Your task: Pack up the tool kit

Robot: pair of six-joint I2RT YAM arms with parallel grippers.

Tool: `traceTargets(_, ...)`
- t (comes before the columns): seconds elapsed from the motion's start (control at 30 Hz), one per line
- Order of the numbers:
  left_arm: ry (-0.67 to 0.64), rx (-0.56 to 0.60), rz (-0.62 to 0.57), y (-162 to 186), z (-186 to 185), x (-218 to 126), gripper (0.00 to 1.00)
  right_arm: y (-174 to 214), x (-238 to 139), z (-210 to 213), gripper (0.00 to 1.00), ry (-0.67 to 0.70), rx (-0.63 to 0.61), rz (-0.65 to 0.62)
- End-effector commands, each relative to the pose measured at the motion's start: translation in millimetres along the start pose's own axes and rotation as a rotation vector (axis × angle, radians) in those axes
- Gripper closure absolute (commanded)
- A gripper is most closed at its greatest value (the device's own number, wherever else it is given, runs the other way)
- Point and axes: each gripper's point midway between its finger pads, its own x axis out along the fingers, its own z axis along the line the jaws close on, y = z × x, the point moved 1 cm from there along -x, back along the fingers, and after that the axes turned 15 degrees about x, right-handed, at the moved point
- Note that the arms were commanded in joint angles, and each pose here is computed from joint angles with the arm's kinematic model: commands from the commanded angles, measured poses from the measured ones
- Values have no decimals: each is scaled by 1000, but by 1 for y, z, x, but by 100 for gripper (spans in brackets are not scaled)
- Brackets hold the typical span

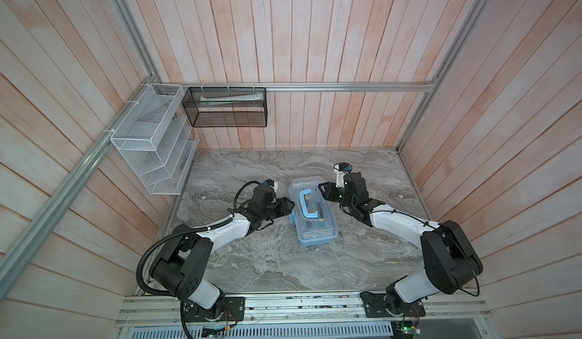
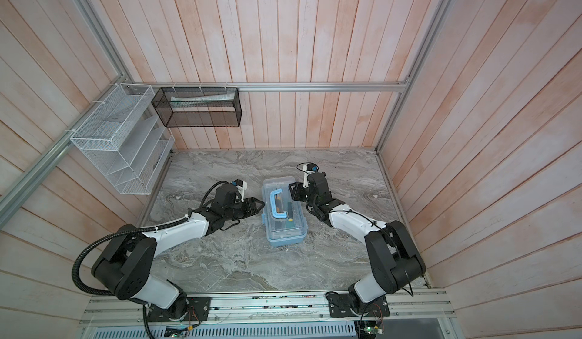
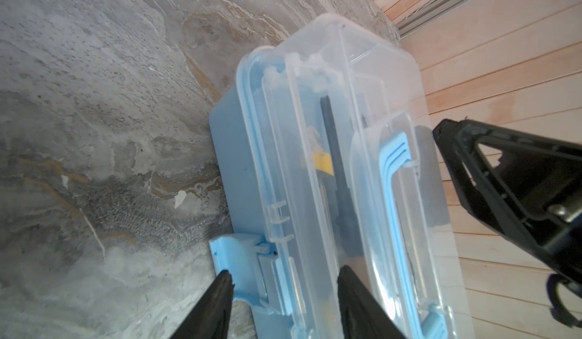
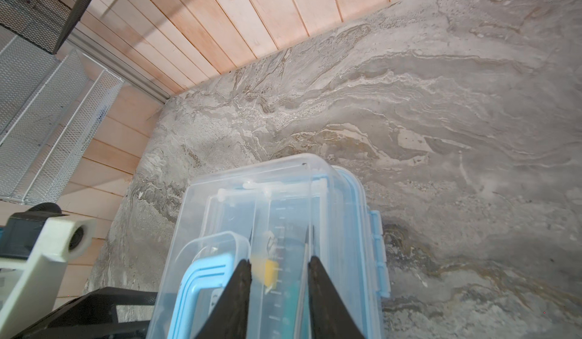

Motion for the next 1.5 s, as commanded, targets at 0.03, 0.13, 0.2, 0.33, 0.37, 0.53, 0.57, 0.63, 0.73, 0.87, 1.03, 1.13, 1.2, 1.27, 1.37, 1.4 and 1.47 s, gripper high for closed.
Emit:
traceTargets(0.03, 30, 65, -28, -16, -13, -1, 40, 30, -4, -6, 68, 18, 5, 150)
traceTargets(0.13, -41, 83, -37, -5, 3, -10, 35, 12, -19, 3, 67, 5, 0, 90)
traceTargets(0.2, -93, 103, -36, 4, 13, -16, 33, 4, -28, 9, 66, -4, -4, 62)
traceTargets(0.33, -195, 122, -14, 28, 33, -25, 28, -2, -42, 16, 64, -13, -10, 38)
traceTargets(0.37, -206, 122, -4, 35, 36, -26, 27, -3, -46, 16, 63, -11, -10, 28)
traceTargets(0.53, -248, 182, -1, 60, 35, -25, 21, -1, -58, 7, 60, 7, -5, -10)
traceTargets(0.57, -257, 212, -16, 63, 32, -24, 20, 0, -60, 5, 60, 12, -4, -16)
traceTargets(0.63, -282, 263, -39, 68, 29, -21, 17, 1, -63, 0, 60, 20, -3, -30)
traceTargets(0.73, -294, 318, -91, 68, 24, -20, 16, 3, -66, -6, 60, 33, -2, -41)
traceTargets(0.87, -349, 362, -100, 68, 30, -14, 16, 4, -69, -13, 60, 45, 0, -51)
traceTargets(1.03, -377, 417, -95, 68, 33, -2, 16, 3, -70, -18, 61, 46, 4, -60)
traceTargets(1.13, -357, 430, -104, 69, 29, 3, 16, 2, -70, -21, 61, 51, 6, -61)
traceTargets(1.2, -343, 433, -110, 70, 27, 5, 17, 1, -70, -22, 62, 53, 7, -64)
traceTargets(1.27, -331, 435, -113, 71, 26, 9, 17, 2, -69, -24, 62, 54, 10, -62)
traceTargets(1.37, -335, 436, -100, 75, 28, 16, 17, 2, -68, -27, 63, 59, 16, -60)
traceTargets(1.4, -339, 433, -97, 76, 29, 18, 17, 2, -68, -28, 63, 61, 17, -60)
traceTargets(1.47, -341, 428, -93, 79, 31, 21, 17, 2, -67, -30, 63, 60, 20, -59)
